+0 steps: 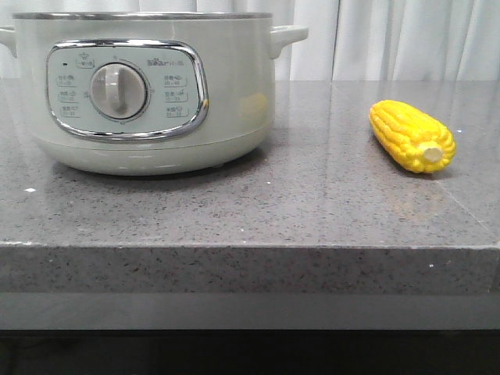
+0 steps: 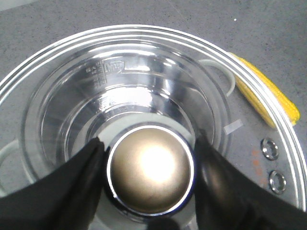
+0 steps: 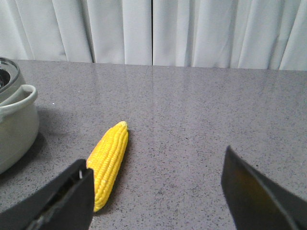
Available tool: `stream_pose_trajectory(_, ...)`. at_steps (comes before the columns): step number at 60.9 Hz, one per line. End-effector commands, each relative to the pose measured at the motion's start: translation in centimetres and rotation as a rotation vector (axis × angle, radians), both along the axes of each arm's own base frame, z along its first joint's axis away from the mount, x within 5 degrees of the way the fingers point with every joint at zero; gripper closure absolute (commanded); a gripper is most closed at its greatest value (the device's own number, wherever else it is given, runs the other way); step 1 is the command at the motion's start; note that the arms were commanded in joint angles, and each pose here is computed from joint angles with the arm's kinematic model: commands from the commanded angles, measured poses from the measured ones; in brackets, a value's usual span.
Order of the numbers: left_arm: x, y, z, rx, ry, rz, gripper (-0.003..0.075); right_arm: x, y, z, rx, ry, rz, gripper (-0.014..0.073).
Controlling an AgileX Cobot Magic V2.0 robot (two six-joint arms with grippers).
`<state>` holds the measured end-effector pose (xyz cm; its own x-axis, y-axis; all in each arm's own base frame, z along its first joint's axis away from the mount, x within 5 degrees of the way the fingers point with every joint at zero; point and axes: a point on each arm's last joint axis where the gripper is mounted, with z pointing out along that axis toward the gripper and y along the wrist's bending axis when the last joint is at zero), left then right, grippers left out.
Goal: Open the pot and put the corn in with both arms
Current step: 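Lower the right gripper onto the yellow corn cob and grasp it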
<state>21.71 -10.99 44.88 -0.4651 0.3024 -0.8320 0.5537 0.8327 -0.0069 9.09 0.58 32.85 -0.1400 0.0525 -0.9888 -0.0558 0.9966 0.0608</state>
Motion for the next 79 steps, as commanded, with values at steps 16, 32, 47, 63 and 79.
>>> stream_pose_trajectory(16, -9.7, 4.2, -2.8, -0.122, -0.185, 0.017, 0.0529, 2.0, -0.1, 0.8, -0.008, -0.015, -0.01, 0.0029)
stream_pose_trajectory(32, -16.1, 7.1, -5.7, -0.176, -0.284, 0.019, 0.0529, 6.3, 0.4, -0.3, -0.012, 0.135, 0.015, 0.0029)
stream_pose_trajectory(47, -19.2, 8.4, -5.9, -0.22, -0.379, 0.016, 0.0529, 14.2, 3.0, -0.3, 0.022, 0.327, 0.105, 0.0029)
stream_pose_trajectory(63, -19.2, 8.5, -5.9, -0.22, -0.38, 0.016, 0.0529, 22.2, 4.9, -2.3, 0.142, 0.581, 0.131, 0.0029)
stream_pose_trajectory(79, -19.2, 8.5, -5.9, -0.22, -0.38, 0.016, 0.0529, 25.6, 5.6, -5.0, 0.155, 0.673, 0.129, 0.0029)
